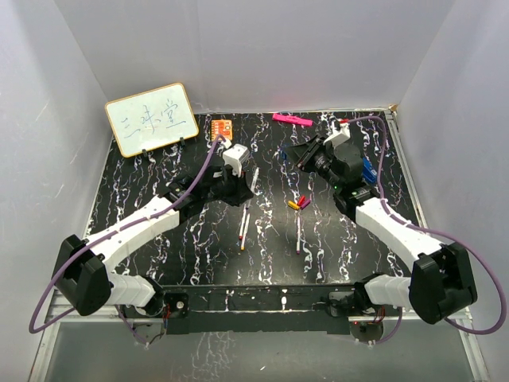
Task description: Insert the pens into the pen caps
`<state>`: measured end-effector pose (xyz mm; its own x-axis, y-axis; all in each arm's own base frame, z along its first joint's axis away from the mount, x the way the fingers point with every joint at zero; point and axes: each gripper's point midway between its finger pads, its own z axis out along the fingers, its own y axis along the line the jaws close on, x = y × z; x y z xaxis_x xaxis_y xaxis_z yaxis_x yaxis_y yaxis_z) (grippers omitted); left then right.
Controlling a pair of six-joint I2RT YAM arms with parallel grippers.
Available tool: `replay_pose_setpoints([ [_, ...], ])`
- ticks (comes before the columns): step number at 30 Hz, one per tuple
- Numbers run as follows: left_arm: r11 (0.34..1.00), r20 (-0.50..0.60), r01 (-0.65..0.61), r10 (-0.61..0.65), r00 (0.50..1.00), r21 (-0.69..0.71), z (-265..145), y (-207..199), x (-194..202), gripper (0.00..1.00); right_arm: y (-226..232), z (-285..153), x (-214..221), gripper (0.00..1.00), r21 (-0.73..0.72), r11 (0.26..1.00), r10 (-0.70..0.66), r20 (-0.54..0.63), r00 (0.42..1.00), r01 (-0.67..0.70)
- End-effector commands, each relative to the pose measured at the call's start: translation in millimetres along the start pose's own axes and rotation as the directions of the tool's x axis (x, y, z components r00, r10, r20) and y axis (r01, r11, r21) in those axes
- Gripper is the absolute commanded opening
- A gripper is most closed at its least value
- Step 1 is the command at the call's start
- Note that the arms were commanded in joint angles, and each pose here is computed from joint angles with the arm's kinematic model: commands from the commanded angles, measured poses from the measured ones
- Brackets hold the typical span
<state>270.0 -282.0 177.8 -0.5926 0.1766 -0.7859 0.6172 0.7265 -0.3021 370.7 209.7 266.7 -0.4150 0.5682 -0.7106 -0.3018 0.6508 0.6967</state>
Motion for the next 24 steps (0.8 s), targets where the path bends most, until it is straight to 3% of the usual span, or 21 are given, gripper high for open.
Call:
replay_pose_setpoints([
  [1,0.994,0.059,0.0,-0.006,0.998,0.105,-8,-20,-14,0.0,54,-14,-30,0.0,-0.249,0.968,0.037,0.091,0.995,-0.013],
  [16,0.998,0.045,-0.004,0.001,0.999,0.055,-11,-12,-10,0.0,55,-24,-29,0.0,-0.353,0.926,0.151,0.022,0.988,-0.134],
  [19,1.0,0.045,-0.008,0.007,0.999,0.02,-17,-6,-9,0.0,30,-15,-10,0.0,-0.212,0.97,0.107,-0.058,0.993,-0.117],
  [21,1.0,0.042,-0.013,0.013,0.999,-0.006,-21,-1,-7,0.0,-5,-14,12,0.0,-0.036,0.995,0.084,-0.141,0.986,-0.09],
  [24,0.999,0.043,-0.022,0.024,0.999,-0.036,-27,3,-6,0.0,-48,-25,39,0.0,0.163,0.987,0.046,-0.238,0.97,-0.007],
])
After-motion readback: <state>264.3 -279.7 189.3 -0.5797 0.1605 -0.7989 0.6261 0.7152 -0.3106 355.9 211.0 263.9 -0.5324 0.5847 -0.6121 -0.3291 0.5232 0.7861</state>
